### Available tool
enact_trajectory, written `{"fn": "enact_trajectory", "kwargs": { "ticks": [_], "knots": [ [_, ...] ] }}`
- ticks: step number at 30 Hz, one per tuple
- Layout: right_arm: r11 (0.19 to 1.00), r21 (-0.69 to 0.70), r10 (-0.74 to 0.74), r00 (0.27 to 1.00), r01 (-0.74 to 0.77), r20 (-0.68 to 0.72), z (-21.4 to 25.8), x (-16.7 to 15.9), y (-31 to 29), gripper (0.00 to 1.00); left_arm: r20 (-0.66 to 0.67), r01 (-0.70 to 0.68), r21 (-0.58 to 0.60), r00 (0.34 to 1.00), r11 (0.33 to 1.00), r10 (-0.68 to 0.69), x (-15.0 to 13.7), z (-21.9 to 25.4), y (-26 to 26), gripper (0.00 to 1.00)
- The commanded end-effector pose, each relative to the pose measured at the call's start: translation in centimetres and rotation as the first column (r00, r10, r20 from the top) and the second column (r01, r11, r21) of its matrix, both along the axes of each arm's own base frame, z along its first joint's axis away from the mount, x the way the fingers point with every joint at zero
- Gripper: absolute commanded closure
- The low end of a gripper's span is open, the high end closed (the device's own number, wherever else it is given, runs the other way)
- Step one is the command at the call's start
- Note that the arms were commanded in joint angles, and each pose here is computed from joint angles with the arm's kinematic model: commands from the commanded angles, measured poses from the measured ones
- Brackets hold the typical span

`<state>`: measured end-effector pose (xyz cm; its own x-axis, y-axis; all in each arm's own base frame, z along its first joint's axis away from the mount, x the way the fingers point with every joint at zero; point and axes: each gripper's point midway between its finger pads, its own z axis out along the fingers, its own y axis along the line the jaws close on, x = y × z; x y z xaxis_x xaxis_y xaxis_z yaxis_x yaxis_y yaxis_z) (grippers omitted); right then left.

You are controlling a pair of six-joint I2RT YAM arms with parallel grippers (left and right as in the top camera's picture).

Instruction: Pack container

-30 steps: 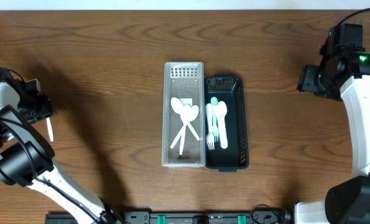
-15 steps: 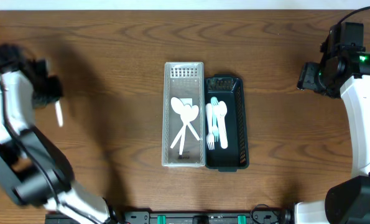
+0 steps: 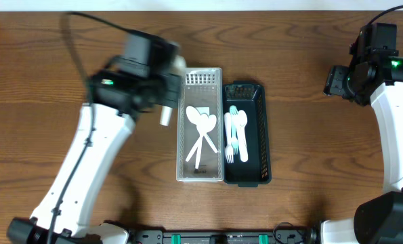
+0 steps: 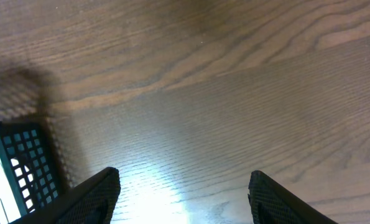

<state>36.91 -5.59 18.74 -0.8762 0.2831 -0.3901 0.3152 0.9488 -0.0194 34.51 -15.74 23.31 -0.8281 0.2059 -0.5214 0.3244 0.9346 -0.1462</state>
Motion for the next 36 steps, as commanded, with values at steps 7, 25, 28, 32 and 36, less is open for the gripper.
{"fn": "enact_trajectory", "kwargs": {
  "ticks": [7,25,28,32,36],
  "knots": [
    [1.000,-0.003,0.010,0.999,-0.010,-0.031,-1.2,-0.6,-0.2,0.30,-0.206,0.011,0.101,0.978,0.995,0.010,-0.8,-9.3,-5.1,0.94],
    [1.000,-0.006,0.015,1.000,-0.015,-0.007,-2.9,0.1,-0.2,0.30,-0.168,0.159,0.214,0.978,0.964,-0.124,1.7,-11.4,-5.3,0.29],
    [0.997,-0.027,0.069,0.994,-0.067,0.083,-1.9,2.4,0.5,0.28,0.016,0.073,0.288,0.997,0.955,-0.081,3.7,-6.5,-3.2,0.06],
    [0.981,-0.065,0.195,0.955,-0.184,0.225,-0.1,6.0,2.9,0.24,0.180,-0.076,0.259,0.983,0.963,0.029,6.1,-1.7,0.7,0.02],
    [0.944,-0.155,0.328,0.888,-0.292,0.321,0.7,9.7,5.2,0.11,0.265,-0.242,0.208,0.947,0.948,0.183,9.5,0.0,6.3,0.02]
  ]
}}
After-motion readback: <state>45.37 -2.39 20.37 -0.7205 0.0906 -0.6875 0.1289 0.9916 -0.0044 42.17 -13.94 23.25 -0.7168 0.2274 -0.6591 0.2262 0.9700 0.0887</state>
